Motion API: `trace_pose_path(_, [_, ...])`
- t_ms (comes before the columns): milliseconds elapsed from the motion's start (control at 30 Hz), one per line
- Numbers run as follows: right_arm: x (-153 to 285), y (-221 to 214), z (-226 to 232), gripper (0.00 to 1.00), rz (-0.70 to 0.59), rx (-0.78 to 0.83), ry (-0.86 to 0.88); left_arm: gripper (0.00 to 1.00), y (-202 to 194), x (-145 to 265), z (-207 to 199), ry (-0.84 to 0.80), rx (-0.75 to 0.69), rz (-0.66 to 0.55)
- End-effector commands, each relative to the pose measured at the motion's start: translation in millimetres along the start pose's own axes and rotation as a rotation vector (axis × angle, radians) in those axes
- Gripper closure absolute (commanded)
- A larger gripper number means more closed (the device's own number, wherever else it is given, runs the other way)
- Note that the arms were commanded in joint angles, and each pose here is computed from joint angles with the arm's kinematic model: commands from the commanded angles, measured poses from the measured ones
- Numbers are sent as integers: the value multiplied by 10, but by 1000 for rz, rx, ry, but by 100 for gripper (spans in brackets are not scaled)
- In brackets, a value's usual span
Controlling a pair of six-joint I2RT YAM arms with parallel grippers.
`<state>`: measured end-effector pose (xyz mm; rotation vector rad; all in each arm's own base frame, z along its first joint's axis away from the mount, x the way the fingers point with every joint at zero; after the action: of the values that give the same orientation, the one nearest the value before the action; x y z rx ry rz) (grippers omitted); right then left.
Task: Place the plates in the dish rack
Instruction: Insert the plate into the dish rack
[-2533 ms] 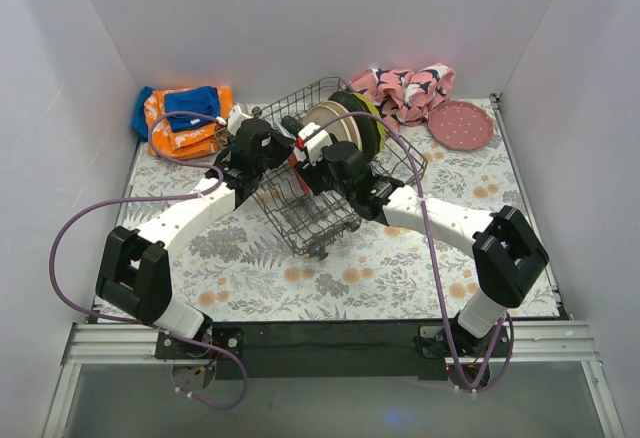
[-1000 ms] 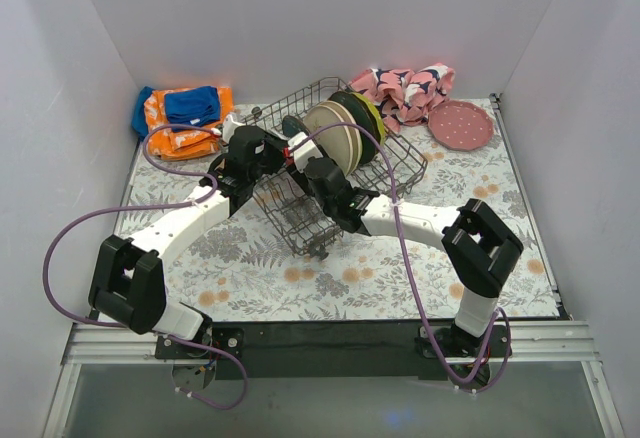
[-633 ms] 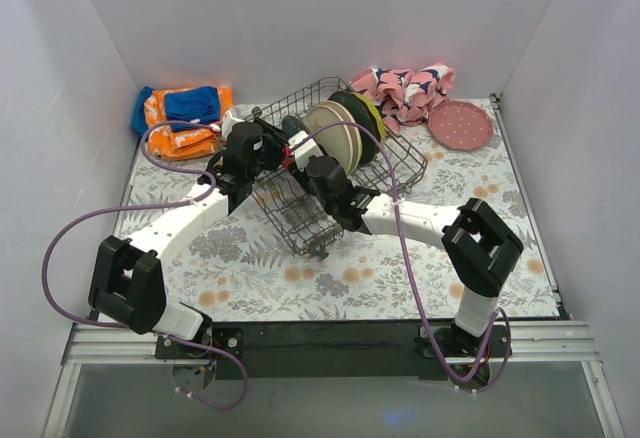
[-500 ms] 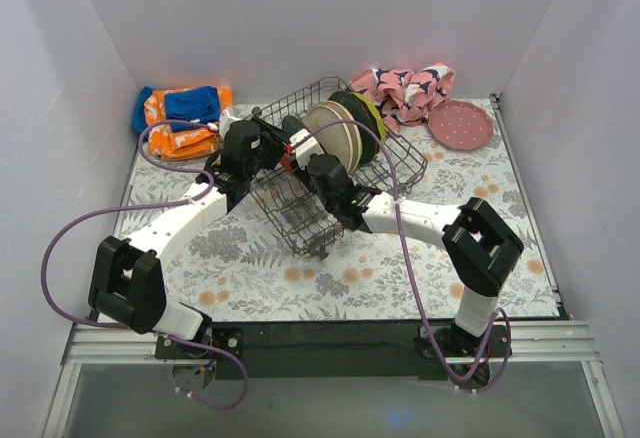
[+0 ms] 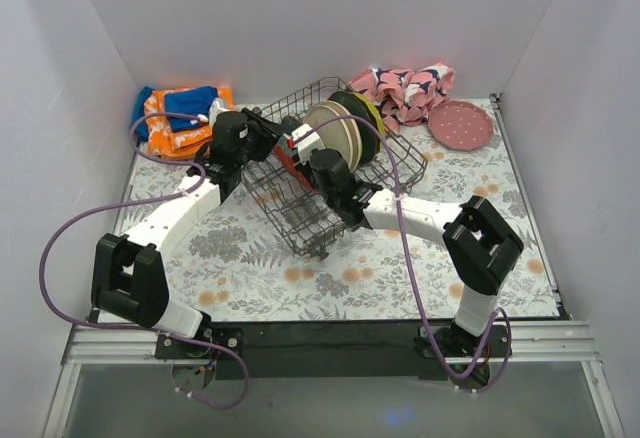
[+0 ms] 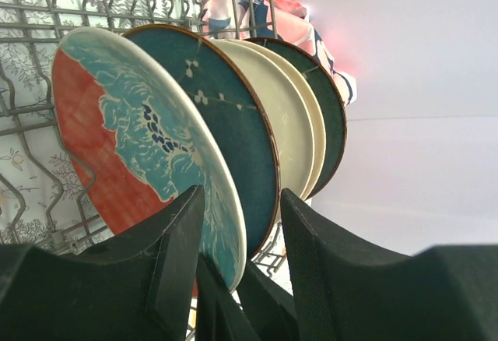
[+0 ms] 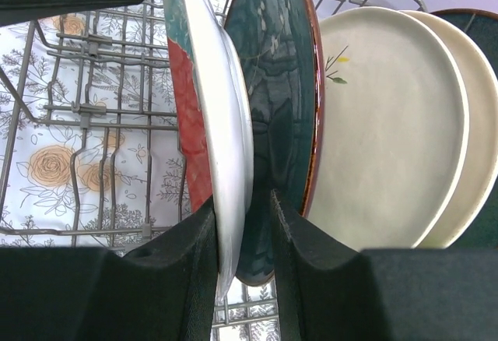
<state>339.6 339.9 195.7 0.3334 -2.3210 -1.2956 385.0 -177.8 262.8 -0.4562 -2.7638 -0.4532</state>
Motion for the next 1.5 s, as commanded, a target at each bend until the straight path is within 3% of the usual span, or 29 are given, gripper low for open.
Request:
trace_pose_path(0, [-89, 167, -202, 65, -49, -44, -78, 58, 6, -29, -87, -23, -28, 42])
trace_pose_path(267, [-76, 151, -305, 72, -42, -72, -112, 59, -20, -141, -49, -27, -52, 109])
trace_pose_path(600, [-55, 136, -385, 72, -36, -106, -128, 65, -72, -330, -86, -35, -75, 158])
trace_pose_path(1133, [53, 171, -481, 55, -45, -141, -136, 69, -86, -498, -287, -77, -81, 180])
trace_pose_path(1467, [177, 264, -520, 48, -81, -139, -98, 69, -139, -369, -348, -98, -79, 194])
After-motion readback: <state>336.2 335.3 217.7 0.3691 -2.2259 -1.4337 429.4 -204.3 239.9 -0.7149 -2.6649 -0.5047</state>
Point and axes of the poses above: each gripper's point midway between its finger pads, its own x axis back along the fingers, its own z axis along the line the jaws close on, y = z × x, the point moved 5 cm from there along x, back along the fingers, and after that the axes turned 11 degrees about x, right-handed, at the moved point
